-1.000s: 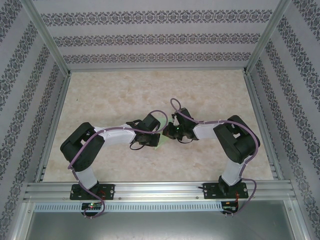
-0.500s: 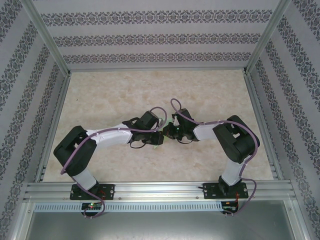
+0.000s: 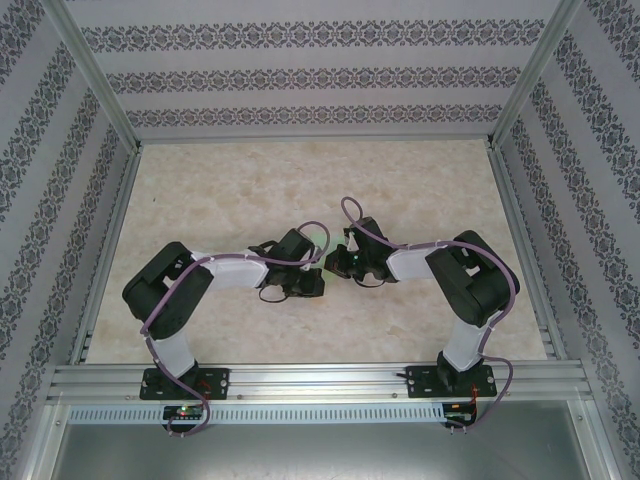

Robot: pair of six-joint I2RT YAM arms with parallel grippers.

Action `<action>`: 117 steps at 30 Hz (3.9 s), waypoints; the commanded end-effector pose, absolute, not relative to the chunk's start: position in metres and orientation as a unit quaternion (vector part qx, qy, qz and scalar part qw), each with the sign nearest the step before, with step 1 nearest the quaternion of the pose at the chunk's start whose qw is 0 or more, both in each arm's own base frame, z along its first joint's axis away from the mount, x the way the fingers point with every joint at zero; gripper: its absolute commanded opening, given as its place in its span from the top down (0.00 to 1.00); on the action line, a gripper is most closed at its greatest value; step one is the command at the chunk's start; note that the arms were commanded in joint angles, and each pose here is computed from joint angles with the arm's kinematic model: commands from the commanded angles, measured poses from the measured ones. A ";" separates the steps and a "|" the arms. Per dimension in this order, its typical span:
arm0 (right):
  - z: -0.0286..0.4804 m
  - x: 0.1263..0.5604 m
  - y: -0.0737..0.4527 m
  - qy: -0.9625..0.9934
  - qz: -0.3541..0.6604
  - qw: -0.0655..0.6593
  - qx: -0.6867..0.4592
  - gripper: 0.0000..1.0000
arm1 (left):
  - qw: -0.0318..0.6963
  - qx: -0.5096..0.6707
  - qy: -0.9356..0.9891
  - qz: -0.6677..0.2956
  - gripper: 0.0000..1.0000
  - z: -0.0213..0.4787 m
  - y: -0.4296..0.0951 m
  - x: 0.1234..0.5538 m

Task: Fold a paper plane with a square sheet of paper (pick it up from the middle)
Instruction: Third fold the triangle at the center of the table.

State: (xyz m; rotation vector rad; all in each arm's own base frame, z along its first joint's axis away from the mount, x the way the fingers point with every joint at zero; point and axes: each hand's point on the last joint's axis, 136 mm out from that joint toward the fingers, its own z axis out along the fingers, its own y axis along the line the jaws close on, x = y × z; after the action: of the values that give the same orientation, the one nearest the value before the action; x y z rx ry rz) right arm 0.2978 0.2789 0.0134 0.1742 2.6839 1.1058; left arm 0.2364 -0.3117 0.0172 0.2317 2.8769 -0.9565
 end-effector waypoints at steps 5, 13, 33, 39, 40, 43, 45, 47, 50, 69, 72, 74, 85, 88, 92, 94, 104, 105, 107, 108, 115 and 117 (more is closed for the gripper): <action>-0.023 0.281 0.261 0.942 0.315 0.086 0.074 0.94 | 0.020 0.044 0.956 -0.289 0.90 -0.011 -0.283 0.224; -0.024 0.284 0.259 0.944 0.311 0.086 0.072 0.94 | 0.007 0.035 0.958 -0.283 0.89 -0.010 -0.266 0.207; -0.020 0.287 0.263 0.941 0.318 0.089 0.073 0.93 | 0.064 0.027 0.913 -0.403 0.86 0.065 -0.277 0.235; -0.020 0.287 0.263 0.940 0.321 0.090 0.077 0.93 | 0.084 0.035 0.903 -0.419 0.86 0.077 -0.295 0.260; -0.020 0.287 0.263 0.939 0.322 0.091 0.078 0.93 | 0.083 0.032 0.904 -0.418 0.86 0.075 -0.297 0.263; -0.019 0.287 0.263 0.939 0.322 0.092 0.078 0.93 | 0.080 0.026 0.903 -0.420 0.86 0.067 -0.303 0.272; -0.019 0.287 0.263 0.939 0.323 0.090 0.079 0.92 | 0.073 0.024 0.906 -0.417 0.86 0.059 -0.305 0.274; -0.017 0.288 0.265 0.938 0.326 0.092 0.078 0.92 | 0.066 0.017 0.913 -0.401 0.86 0.048 -0.302 0.273; -0.006 0.292 0.273 0.926 0.356 0.096 0.078 0.91 | 0.041 0.009 0.924 -0.379 0.87 0.024 -0.296 0.267; 0.023 0.265 0.298 0.918 0.377 0.108 0.051 0.94 | 0.019 0.000 0.956 -0.291 0.90 -0.012 -0.267 0.255; 0.014 0.267 0.299 0.923 0.365 0.107 0.055 0.94 | 0.019 0.002 0.956 -0.292 0.90 -0.011 -0.267 0.255; 0.009 0.269 0.297 0.926 0.356 0.109 0.059 0.94 | 0.017 0.003 0.957 -0.289 0.90 -0.012 -0.266 0.254; 0.003 0.288 0.270 0.930 0.337 0.117 0.090 0.94 | -0.002 0.006 0.965 -0.261 0.92 -0.027 -0.255 0.245; 0.004 0.298 0.260 0.928 0.336 0.125 0.099 0.94 | -0.004 0.008 0.966 -0.257 0.92 -0.028 -0.254 0.243; 0.001 0.311 0.247 0.928 0.332 0.128 0.110 0.93 | -0.006 0.009 0.968 -0.250 0.92 -0.030 -0.251 0.241; -0.003 0.315 0.238 0.929 0.327 0.128 0.117 0.93 | -0.006 0.010 0.969 -0.246 0.92 -0.030 -0.249 0.241; 0.006 0.334 0.211 0.912 0.362 0.144 0.132 0.91 | -0.002 0.012 0.968 -0.250 0.92 -0.028 -0.250 0.241; 0.013 0.335 0.212 0.909 0.369 0.148 0.128 0.90 | -0.002 0.011 0.968 -0.251 0.92 -0.027 -0.250 0.241; 0.031 0.336 0.219 0.902 0.384 0.162 0.112 0.89 | 0.001 0.013 0.967 -0.253 0.92 -0.025 -0.251 0.242; 0.038 0.336 0.223 0.901 0.386 0.167 0.106 0.89 | 0.001 0.012 0.967 -0.253 0.92 -0.025 -0.251 0.242; 0.041 0.321 0.264 0.905 0.392 0.151 0.069 0.89 | 0.009 0.017 0.965 -0.263 0.92 -0.018 -0.255 0.247; 0.034 0.317 0.275 0.905 0.398 0.139 0.063 0.89 | 0.009 0.019 0.964 -0.266 0.92 -0.017 -0.257 0.247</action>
State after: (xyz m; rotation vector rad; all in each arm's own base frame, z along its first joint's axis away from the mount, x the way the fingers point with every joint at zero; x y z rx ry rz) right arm 0.3150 0.2633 0.0390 0.1956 2.6150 1.1417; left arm 0.2627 -0.2912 0.0159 0.1204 2.8659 -1.0766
